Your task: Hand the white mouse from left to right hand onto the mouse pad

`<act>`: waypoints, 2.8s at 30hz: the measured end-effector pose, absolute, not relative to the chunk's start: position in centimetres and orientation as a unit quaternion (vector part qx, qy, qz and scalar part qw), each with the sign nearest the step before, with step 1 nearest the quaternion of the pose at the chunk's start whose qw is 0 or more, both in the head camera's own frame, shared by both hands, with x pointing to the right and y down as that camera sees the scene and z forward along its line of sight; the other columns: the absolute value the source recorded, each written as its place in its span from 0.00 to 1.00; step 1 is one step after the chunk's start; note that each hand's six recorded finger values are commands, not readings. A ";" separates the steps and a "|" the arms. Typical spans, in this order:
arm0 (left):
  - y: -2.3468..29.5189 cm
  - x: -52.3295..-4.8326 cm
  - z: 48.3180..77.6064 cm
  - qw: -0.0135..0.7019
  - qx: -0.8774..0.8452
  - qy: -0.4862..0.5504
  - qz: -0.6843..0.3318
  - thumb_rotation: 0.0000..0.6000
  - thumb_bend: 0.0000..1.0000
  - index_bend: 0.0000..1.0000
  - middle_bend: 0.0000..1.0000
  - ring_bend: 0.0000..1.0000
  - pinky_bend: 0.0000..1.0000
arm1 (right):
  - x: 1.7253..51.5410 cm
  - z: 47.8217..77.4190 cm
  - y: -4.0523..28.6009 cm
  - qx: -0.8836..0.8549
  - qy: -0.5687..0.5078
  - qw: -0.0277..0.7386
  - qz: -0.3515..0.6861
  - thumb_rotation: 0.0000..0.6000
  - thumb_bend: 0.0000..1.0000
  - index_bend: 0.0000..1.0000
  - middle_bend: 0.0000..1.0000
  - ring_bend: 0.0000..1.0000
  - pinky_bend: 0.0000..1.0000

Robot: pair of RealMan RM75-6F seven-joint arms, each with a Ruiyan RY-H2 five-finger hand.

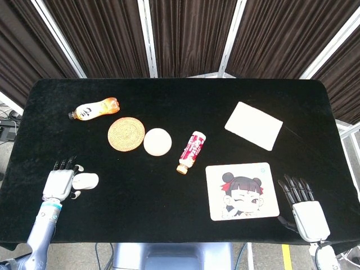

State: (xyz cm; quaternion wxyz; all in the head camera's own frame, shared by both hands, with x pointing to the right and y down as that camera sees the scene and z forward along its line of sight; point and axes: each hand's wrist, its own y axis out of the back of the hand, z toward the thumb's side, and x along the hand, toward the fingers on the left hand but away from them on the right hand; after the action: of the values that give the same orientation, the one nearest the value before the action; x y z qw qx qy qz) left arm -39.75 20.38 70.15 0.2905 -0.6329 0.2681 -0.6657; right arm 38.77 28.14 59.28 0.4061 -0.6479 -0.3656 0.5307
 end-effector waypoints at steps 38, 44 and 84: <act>16.4 -29.5 68.0 0.456 -0.687 0.269 -0.498 1.00 0.36 0.63 0.20 0.16 0.31 | 39.5 60.0 27.8 -0.644 -0.368 0.392 0.545 1.00 0.01 0.06 0.00 0.00 0.00; 15.1 -25.0 67.0 0.510 -0.700 0.237 -0.440 1.00 0.37 0.63 0.20 0.16 0.31 | 39.8 60.0 27.6 -0.641 -0.372 0.390 0.547 1.00 0.02 0.06 0.00 0.00 0.00; 19.5 -8.6 68.3 0.628 -0.712 0.111 -0.296 1.00 0.17 0.18 0.00 0.00 0.07 | 40.6 60.0 27.1 -0.629 -0.382 0.389 0.553 1.00 0.01 0.06 0.00 0.00 0.00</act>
State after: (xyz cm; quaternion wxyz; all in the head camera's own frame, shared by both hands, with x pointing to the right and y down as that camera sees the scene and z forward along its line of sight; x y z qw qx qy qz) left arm -8.62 19.51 68.31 0.6276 -0.7115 0.1113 -0.2958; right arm 40.58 27.09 60.05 0.3894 -0.6294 -0.3824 0.5531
